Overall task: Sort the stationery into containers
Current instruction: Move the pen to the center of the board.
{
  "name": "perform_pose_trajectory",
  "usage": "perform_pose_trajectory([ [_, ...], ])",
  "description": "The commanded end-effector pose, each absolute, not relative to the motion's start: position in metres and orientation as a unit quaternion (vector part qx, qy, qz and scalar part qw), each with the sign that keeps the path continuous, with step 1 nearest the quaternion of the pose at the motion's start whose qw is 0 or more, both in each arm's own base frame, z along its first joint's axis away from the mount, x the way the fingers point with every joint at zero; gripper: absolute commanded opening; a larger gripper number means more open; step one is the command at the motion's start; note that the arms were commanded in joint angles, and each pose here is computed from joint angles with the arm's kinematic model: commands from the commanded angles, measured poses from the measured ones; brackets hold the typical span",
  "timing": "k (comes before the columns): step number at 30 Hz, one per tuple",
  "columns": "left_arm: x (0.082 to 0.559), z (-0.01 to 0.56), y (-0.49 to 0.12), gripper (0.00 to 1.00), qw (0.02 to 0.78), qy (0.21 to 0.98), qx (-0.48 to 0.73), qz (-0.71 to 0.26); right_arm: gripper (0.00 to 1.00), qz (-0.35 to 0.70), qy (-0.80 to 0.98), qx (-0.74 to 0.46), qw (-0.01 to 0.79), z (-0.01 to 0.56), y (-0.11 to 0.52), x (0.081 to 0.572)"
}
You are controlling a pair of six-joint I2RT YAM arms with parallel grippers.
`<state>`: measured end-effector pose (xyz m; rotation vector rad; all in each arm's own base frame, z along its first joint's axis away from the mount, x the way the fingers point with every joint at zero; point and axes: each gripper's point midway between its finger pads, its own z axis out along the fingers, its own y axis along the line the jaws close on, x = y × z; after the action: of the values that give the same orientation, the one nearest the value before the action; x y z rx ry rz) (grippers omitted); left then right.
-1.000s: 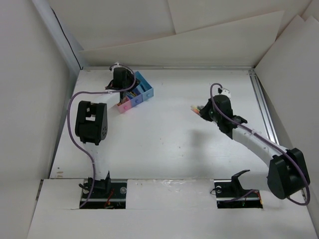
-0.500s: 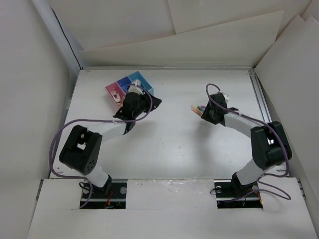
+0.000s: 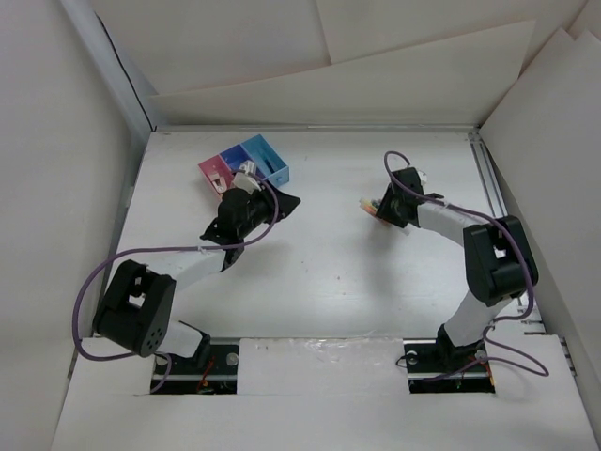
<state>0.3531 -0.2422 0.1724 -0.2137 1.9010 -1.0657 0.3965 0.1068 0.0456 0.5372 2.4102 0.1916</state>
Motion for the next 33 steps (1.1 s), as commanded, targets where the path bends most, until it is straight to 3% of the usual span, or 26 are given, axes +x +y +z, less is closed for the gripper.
perform_pose_trajectory([
  [1, 0.347, 0.184, -0.246, 0.27, 0.469, 0.757, -0.061, -0.451, 0.47, 0.091, 0.914, 0.200, 0.340, 0.062, 0.113, 0.411],
  [26, 0.343, 0.191, -0.244, 0.24, 0.478, 0.751, -0.055, -0.452, 0.54, 0.088, 0.933, 0.174, 0.304, 0.048, 0.130, 0.411],
  [33, 0.344, 0.191, -0.244, 0.23, 0.480, 0.751, -0.052, -0.450, 0.52, 0.079, 0.925, 0.180, 0.326, 0.060, 0.124, 0.414],
])
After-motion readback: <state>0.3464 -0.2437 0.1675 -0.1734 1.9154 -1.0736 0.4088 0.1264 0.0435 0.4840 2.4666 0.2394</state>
